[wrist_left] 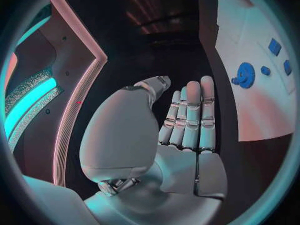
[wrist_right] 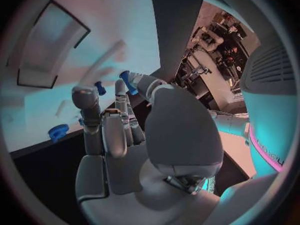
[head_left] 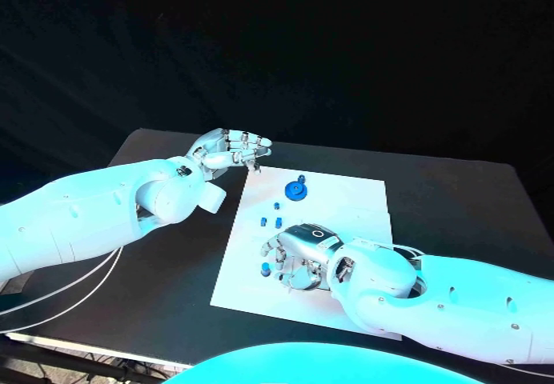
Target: Assemble the parts on the task board
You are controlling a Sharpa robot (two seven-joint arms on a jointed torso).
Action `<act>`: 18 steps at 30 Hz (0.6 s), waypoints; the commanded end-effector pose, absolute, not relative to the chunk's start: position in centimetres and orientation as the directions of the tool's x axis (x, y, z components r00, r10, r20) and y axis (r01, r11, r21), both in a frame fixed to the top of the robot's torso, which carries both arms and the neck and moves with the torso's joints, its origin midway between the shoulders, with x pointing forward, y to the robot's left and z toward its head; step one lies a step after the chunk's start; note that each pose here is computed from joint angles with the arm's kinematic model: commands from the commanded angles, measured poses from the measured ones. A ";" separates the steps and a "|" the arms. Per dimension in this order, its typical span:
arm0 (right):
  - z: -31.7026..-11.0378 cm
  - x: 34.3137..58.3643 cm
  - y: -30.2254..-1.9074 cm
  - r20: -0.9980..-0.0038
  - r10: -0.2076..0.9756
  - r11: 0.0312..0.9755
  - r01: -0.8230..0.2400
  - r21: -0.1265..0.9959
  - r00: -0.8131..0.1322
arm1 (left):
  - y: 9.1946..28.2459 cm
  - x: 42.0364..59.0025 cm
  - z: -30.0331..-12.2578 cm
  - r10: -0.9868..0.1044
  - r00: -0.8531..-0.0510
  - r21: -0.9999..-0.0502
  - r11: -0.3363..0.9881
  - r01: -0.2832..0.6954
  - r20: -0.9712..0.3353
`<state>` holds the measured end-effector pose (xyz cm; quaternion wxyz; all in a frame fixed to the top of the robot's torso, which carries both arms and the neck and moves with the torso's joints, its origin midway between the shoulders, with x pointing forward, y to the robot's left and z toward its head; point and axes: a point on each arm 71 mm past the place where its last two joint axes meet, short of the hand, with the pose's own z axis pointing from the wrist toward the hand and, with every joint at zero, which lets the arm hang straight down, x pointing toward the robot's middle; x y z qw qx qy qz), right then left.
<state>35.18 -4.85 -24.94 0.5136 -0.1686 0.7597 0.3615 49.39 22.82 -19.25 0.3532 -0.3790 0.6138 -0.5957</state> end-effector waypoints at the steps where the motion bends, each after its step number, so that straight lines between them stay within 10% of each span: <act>1: -23.9 35.3 -5.4 -0.900 0.213 0.653 -0.630 0.421 -0.381 | 22.6 49.3 -19.2 -0.875 -0.484 -0.999 -0.004 -0.046 0.026; 18: -21.3 39.1 -18.9 -0.687 0.531 0.720 -0.163 0.674 -0.496 | 23.1 49.2 -19.3 -0.883 -0.469 -0.999 -0.001 -0.041 0.020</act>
